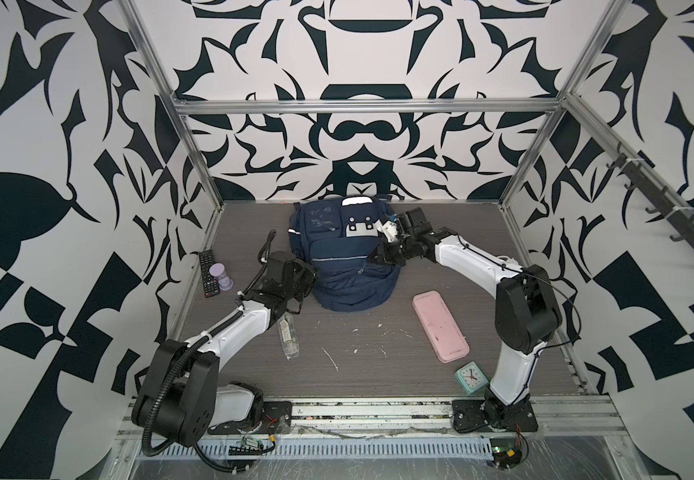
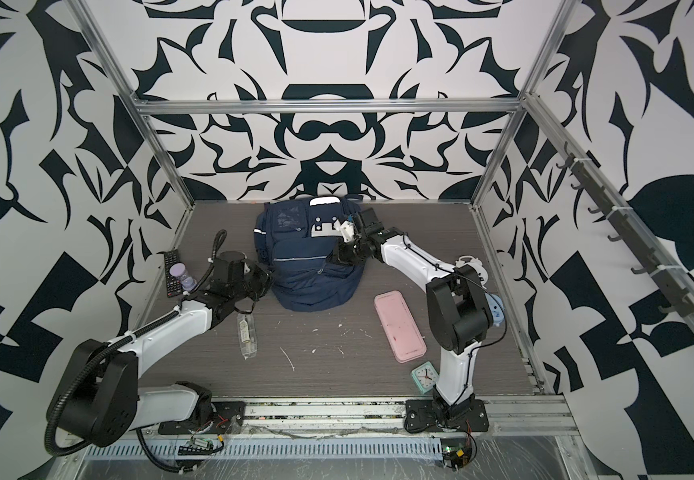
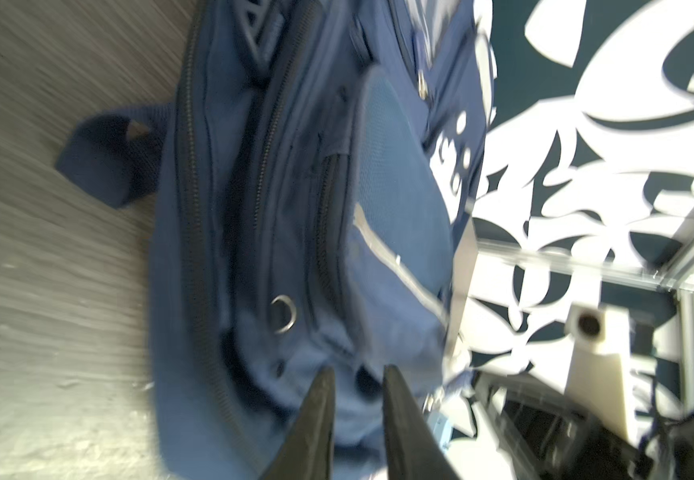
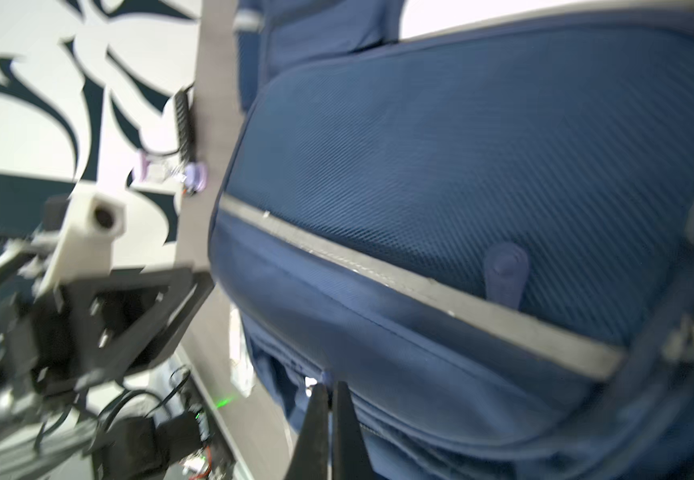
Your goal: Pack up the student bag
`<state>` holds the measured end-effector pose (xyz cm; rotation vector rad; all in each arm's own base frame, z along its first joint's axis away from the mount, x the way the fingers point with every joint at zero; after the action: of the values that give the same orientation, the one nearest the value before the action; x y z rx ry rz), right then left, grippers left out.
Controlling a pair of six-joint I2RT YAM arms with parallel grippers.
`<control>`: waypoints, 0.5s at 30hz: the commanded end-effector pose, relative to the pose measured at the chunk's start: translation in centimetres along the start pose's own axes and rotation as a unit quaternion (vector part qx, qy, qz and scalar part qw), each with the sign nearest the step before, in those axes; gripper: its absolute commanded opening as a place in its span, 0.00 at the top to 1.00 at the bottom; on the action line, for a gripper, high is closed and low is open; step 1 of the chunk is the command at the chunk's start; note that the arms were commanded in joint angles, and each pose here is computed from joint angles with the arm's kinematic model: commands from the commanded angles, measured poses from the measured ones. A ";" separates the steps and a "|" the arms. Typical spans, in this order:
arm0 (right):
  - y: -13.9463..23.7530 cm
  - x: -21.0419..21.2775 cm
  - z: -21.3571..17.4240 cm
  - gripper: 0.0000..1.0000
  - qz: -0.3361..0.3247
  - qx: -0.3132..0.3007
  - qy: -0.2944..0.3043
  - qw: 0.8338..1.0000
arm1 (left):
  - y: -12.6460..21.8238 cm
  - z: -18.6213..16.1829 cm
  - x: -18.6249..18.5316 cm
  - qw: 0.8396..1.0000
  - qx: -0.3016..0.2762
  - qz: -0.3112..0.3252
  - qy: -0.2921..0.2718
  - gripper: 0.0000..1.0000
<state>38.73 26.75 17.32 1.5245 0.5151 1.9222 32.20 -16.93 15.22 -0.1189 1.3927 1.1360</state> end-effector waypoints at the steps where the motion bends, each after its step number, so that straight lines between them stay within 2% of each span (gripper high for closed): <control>1: 2.2 0.6 1.8 1.00 -0.017 -0.038 0.032 0.999 | -1.1 -1.0 -2.3 1.000 0.009 -0.021 -0.010 0.70; 10: 1.8 -0.1 -0.6 1.00 -0.034 -0.019 0.031 0.999 | -3.9 -1.6 -3.9 0.998 0.047 -0.024 -0.044 0.68; 15: 2.4 -0.5 -2.1 1.00 -0.049 -0.021 0.038 0.998 | -4.2 -0.9 -2.5 0.995 0.053 0.015 -0.078 0.56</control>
<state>36.67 25.35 16.08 1.4591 0.5902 1.8723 34.70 -21.64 15.28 -0.0062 1.3424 1.0485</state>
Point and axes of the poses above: each gripper's point midway between its finger pads, its own y axis back along the fingers, its own x axis along the line the jaws close on, z = x × y, the point moved 3 cm from there along y, back along the fingers, and after that the axes turned 8 degrees about -y, right-handed, at the moved point
